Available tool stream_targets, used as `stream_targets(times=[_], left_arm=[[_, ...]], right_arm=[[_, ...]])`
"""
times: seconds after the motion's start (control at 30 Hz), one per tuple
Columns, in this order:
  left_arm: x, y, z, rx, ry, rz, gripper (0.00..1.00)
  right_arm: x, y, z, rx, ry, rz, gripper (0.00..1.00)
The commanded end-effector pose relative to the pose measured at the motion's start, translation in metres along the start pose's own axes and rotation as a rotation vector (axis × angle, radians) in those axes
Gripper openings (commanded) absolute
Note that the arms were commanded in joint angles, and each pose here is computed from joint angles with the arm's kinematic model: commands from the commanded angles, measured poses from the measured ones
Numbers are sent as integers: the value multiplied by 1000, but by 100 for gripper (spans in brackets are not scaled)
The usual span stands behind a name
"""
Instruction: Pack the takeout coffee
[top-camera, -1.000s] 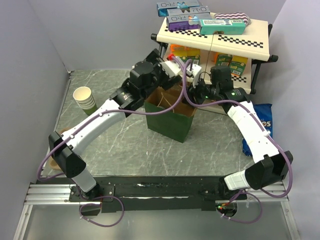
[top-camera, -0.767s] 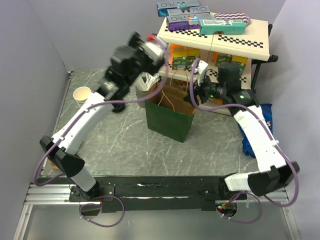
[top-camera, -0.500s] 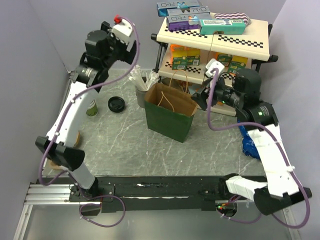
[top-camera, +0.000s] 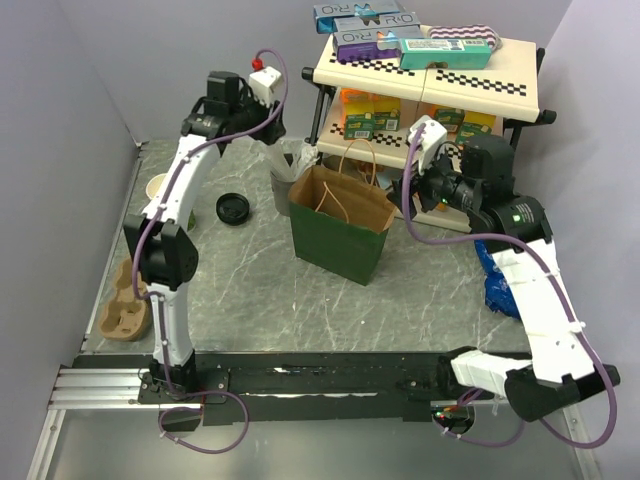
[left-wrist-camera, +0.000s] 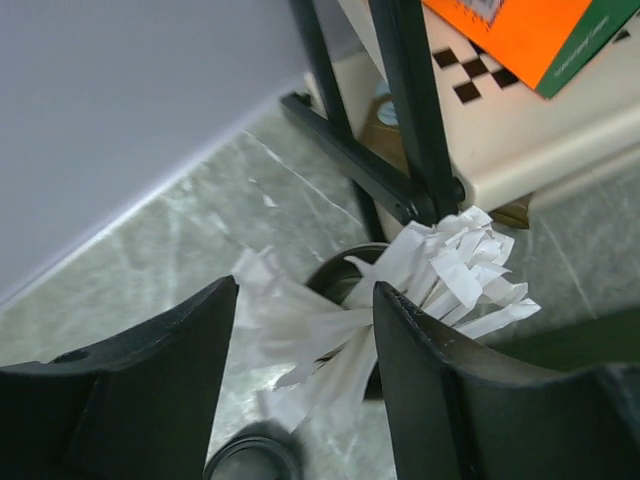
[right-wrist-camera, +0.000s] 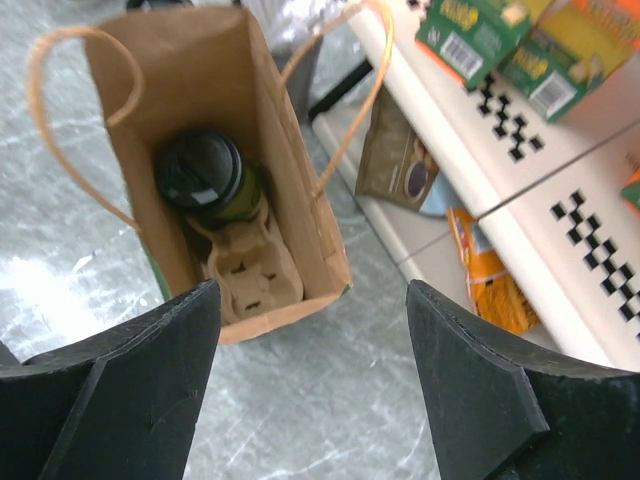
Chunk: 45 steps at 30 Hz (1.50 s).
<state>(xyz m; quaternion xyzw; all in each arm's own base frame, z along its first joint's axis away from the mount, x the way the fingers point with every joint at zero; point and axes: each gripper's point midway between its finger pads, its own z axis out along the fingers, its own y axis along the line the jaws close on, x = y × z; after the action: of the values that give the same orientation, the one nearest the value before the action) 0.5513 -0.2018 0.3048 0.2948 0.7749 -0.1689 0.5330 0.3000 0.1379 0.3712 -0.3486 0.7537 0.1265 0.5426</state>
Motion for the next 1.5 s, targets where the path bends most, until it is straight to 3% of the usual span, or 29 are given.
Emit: stream_targets(times=[0.0,0.33,0.7,0.8,0.87,1.0,1.13,1.3,1.47], left_arm=[[-30,-18,4,97,-113,-24,62],[6,-23,36,157,-49,-82,59],[20,-31,50,169,-17,-67,55],[24,-35,52,179,-4,-67,46],[27,-37,53,178,2,-68,45],[29,-37,55,174,7,-66,43],[30,-36,54,166,12,-72,41],[34,-37,53,169,21,-77,41],[37,-39,53,177,30,-75,30]], right_arm=[[-5,-9,-6,45,14,18,81],[8,-10,1,42,58,20,81],[11,-10,7,34,67,11,81],[11,-11,7,38,65,12,81],[7,-7,5,12,54,9,81],[-3,12,4,-86,25,-71,75],[8,29,20,-160,92,-81,67],[12,29,32,-184,135,-58,66],[7,26,37,-174,127,-58,65]])
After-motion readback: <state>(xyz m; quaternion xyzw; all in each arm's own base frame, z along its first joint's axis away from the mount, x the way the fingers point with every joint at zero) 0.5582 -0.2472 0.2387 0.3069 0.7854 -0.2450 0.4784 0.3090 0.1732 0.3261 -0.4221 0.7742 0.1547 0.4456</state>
